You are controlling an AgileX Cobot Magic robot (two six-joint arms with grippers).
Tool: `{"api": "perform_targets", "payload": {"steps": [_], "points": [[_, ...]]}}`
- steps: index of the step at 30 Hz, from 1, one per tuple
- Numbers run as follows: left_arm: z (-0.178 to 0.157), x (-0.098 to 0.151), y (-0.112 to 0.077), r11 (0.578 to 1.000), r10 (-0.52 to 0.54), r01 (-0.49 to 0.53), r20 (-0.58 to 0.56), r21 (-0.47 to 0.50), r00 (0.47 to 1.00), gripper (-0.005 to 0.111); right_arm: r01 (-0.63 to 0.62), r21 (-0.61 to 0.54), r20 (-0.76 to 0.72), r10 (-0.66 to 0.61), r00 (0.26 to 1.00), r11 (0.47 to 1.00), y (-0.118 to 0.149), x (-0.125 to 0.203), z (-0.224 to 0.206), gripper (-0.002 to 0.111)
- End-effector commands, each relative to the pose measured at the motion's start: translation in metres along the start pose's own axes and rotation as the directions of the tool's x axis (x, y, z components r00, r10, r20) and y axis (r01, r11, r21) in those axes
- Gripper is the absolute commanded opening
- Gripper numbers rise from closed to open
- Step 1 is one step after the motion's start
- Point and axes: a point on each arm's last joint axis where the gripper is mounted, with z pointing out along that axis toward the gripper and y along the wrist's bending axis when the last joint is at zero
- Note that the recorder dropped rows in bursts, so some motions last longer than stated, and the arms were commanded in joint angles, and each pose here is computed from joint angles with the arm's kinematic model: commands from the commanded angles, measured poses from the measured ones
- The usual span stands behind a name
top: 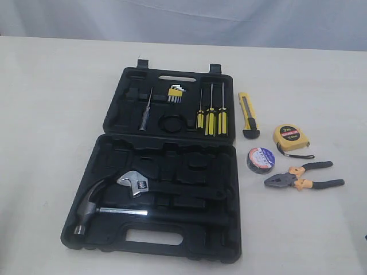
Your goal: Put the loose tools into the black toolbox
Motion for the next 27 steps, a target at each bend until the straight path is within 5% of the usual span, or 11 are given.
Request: {"api": "perform_targets", "payload": {"steps": [1, 5, 10, 19, 24, 27], "points": [[0.000, -0.001, -0.001, 1.000, -0.006, 0.007, -0.003, 0.007, 1.000, 0.000, -0.109, -0.010, 0.137, 0.109, 0.985, 0.994, 0.000, -0.012, -0.001, 0.000], [0.000, -0.001, -0.001, 1.000, -0.006, 0.007, -0.003, 0.007, 1.000, 0.000, -0.419, -0.046, 0.101, 0.421, 0.901, 0.907, 0.000, -0.010, -0.001, 0.000], [0.000, -0.001, -0.001, 1.000, -0.006, 0.007, -0.003, 0.007, 1.000, 0.000, -0.445, -0.049, 0.034, 0.446, 0.894, 0.894, 0.003, -0.031, -0.003, 0.000], [0.000, -0.001, -0.001, 1.000, -0.006, 0.007, -0.003, 0.007, 1.000, 0.000, -0.255, -0.029, -0.439, 0.217, 0.872, 0.967, 0.012, -0.119, 0.026, 0.000], [0.000, -0.001, -0.001, 1.000, -0.006, 0.007, -0.003, 0.007, 1.000, 0.000, -0.160, -0.134, -0.654, 0.034, 0.756, 0.978, 0.022, -0.166, 0.073, 0.000], [0.000, -0.001, -0.001, 1.000, -0.006, 0.007, -0.003, 0.007, 1.000, 0.000, -0.129, -0.218, -0.774, -0.090, 0.627, 0.967, 0.031, -0.190, 0.102, 0.000]]}}
